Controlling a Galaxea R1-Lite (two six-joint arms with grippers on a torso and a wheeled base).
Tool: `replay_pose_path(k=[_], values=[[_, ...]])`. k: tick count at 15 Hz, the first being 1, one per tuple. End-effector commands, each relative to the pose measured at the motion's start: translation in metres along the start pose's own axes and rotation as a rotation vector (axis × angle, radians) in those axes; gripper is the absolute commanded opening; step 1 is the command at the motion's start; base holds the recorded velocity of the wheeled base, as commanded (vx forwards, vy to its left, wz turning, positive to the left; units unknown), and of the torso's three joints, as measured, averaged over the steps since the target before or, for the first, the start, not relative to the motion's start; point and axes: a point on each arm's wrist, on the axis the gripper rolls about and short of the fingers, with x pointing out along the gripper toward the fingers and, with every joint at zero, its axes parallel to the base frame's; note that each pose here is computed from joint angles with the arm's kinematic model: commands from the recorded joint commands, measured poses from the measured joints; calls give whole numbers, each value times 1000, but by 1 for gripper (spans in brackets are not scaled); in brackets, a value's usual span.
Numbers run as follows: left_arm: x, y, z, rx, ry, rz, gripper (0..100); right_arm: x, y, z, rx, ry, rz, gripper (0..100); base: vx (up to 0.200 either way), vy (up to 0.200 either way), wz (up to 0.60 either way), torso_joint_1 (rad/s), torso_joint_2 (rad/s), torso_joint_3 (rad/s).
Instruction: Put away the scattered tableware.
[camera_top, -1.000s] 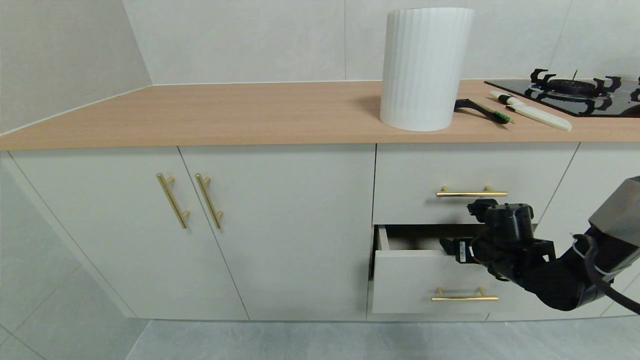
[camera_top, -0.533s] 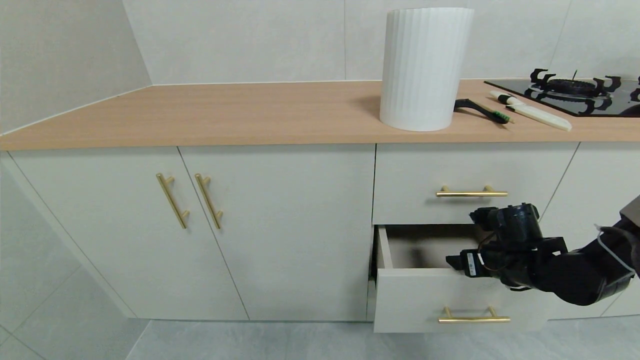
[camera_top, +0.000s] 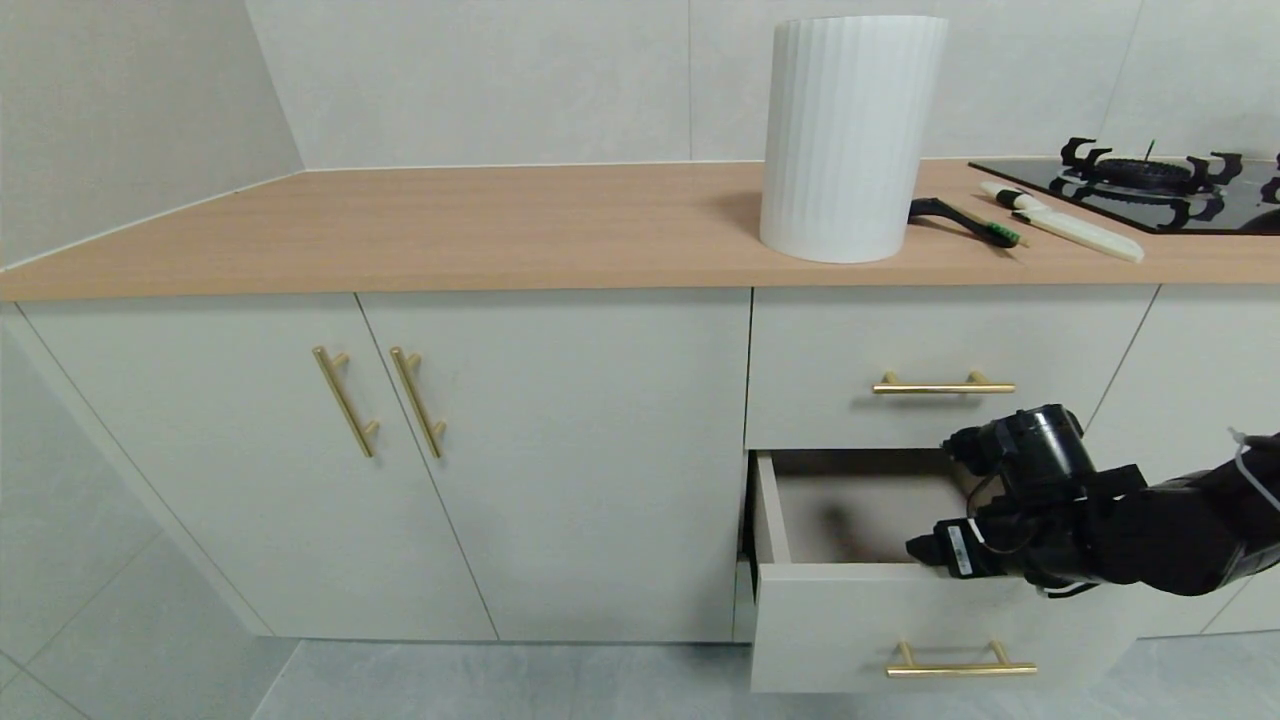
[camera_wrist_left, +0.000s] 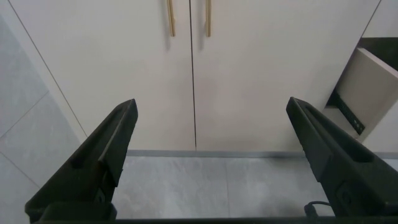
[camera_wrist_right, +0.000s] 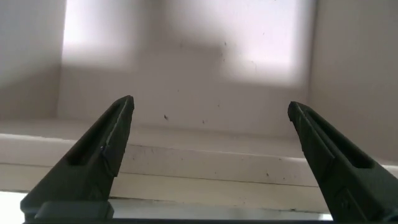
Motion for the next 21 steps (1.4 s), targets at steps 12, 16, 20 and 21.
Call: replay_pose_path(k=[12, 16, 20, 21], values=[[0, 0, 0, 0, 1, 0, 100, -37, 6, -21, -208, 243, 62, 100, 0, 0, 0, 0, 0, 0], [0, 0, 0, 0, 1, 0, 100, -49, 9, -31, -297, 330, 94, 100, 0, 0, 0, 0, 0, 0], [0, 0, 0, 0, 1, 0, 100, -58, 9, -41, -386, 431, 106, 100, 0, 0, 0, 0, 0, 0], [0, 0, 0, 0, 1, 0, 100, -59, 8, -43, -397, 446, 108, 100, 0, 0, 0, 0, 0, 0]])
